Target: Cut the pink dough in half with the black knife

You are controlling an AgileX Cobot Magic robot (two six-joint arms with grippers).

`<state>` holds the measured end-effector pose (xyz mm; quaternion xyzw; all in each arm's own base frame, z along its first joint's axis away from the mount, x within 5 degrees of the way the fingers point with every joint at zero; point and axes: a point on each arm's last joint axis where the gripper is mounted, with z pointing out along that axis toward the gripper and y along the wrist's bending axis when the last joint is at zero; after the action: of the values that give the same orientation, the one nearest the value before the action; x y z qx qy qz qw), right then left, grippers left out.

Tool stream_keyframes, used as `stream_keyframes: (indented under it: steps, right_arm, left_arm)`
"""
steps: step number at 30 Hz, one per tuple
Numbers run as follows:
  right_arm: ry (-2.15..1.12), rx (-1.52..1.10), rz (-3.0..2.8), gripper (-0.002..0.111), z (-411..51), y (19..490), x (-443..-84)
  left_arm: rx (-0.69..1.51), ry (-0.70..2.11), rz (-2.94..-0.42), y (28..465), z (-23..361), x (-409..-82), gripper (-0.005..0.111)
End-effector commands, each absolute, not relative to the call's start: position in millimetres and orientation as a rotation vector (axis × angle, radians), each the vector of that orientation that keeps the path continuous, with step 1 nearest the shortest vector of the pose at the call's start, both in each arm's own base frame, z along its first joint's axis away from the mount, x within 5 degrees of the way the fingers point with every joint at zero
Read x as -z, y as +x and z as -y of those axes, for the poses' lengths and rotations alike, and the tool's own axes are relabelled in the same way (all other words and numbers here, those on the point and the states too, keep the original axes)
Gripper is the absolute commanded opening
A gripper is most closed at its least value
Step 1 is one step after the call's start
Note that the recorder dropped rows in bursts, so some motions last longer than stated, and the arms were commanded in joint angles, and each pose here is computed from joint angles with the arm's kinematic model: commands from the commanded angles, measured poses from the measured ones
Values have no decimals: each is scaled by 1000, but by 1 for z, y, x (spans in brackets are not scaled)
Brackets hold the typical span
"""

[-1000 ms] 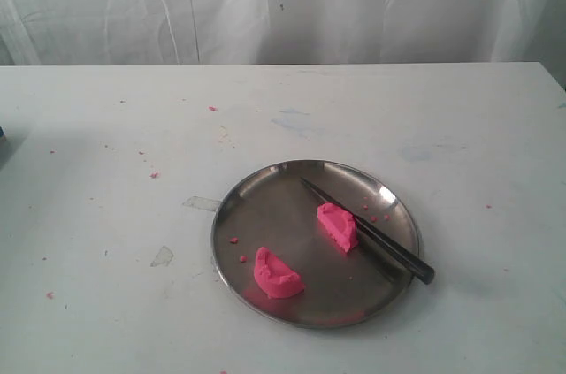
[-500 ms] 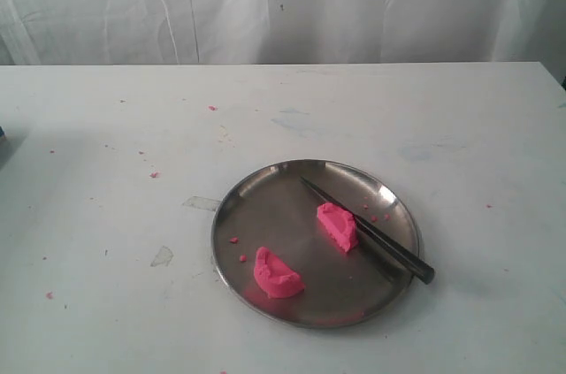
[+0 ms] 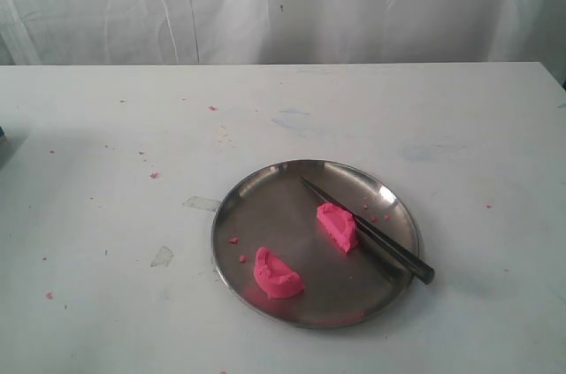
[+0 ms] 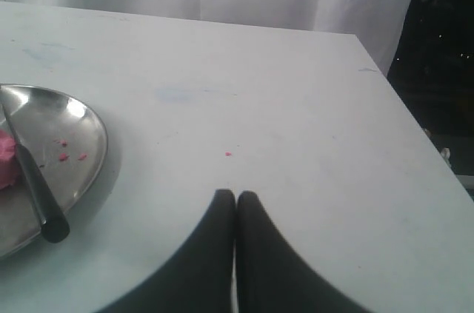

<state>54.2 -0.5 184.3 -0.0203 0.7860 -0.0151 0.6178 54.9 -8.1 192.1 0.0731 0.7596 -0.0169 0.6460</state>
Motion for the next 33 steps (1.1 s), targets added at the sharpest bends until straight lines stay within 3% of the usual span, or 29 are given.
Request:
stream_keyframes:
  steps: [1, 5, 15, 19, 33]
  right_arm:
    - [-40, 39, -1800, 0, 1, 54, -185]
    - [-40, 39, -1800, 0, 1, 54, -185]
    - [-40, 39, -1800, 0, 1, 54, -185]
    - [-40, 39, -1800, 0, 1, 54, -185]
    - [-40, 39, -1800, 0, 1, 54, -185]
  left_arm:
    - [140, 54, -1961, 50, 8, -164, 0]
    - [100, 89, -2057, 46, 7, -156, 0]
    - [-117, 253, -1845, 54, 2, -173, 0]
    - [-95, 244, -1986, 49, 1, -161, 0]
    - [-96, 245, -1988, 49, 1, -161, 0]
